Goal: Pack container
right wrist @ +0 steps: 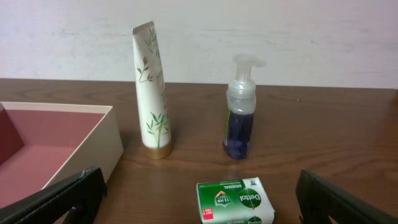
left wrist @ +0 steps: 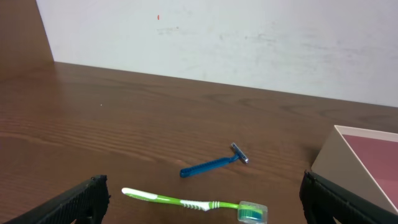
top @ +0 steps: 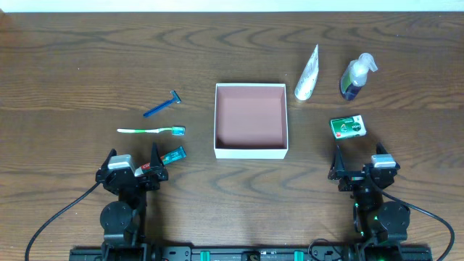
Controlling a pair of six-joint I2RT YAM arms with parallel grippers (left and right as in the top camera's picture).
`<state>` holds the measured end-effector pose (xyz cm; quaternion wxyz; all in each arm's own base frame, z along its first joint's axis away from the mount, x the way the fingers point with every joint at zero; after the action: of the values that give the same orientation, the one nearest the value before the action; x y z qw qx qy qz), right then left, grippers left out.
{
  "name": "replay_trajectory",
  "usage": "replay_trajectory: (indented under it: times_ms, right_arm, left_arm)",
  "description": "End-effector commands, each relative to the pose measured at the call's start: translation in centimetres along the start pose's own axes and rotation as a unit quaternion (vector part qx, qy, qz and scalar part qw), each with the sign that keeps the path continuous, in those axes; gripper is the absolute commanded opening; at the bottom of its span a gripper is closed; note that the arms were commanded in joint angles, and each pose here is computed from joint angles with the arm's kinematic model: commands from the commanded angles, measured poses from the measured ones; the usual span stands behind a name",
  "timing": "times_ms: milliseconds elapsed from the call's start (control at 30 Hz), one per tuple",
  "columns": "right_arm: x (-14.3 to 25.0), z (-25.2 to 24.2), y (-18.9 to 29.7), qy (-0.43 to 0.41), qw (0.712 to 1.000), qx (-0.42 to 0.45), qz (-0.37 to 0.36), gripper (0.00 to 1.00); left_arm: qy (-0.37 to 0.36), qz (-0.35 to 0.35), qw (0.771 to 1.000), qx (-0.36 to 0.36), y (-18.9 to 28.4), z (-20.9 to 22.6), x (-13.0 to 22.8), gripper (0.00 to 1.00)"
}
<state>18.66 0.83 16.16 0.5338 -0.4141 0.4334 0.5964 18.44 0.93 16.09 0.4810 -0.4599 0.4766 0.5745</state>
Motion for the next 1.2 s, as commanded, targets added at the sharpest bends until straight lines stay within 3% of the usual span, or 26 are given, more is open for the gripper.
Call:
replay_trajectory:
  times_ms: [0, 333, 467, 667, 933, 1167]
  right_arm:
    - [0.0, -0.2, 0.0, 0.007, 1.000, 0.007, -0.003, 0.99]
    - [-0.7, -0.1, 0.1, -0.008, 1.000, 0.004, -0.021, 0.99]
    - [0.0, 1.4, 0.1, -0.023, 0.998, -0.064, 0.007, 0.99]
    - [-0.5, 1.9, 0.3, -0.046, 0.996, -0.066, 0.048, 0.99]
    - [-8.0, 4.1, -0.9, -0.020, 0.993, -0.051, 0.103, 0.99]
    - [-14.5, 6.7, -5.1, -0.033, 0.968, -0.047, 0.246, 0.99]
  left_arm:
    - [-0.008, 0.029, 1.000, -0.002, -0.2, 0.0, 1.6, 0.98]
    - [-0.008, 0.029, 1.000, -0.002, -0.2, 0.0, 1.6, 0.98]
    - [-0.008, 0.029, 1.000, -0.002, -0.2, 0.0, 1.6, 0.98]
    - [-0.008, 0.029, 1.000, -0.002, -0.2, 0.0, 1.6, 0.98]
    - [-0.008, 0.029, 1.000, -0.002, -0.2, 0.0, 1.6, 0.98]
    - [-0.008, 0.029, 1.000, -0.002, -0.2, 0.0, 1.6, 0.98]
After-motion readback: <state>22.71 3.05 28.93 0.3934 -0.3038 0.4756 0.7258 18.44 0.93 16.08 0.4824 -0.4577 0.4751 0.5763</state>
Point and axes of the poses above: each gripper's point midway between its finger pads, its own y axis back along the fingers, its own z axis along the line the jaws close on, x = y × z, the point moved 6 cm from there along y, back along the fingers, and after that the axes turned 14 degrees about -y, right-handed, at the moved point
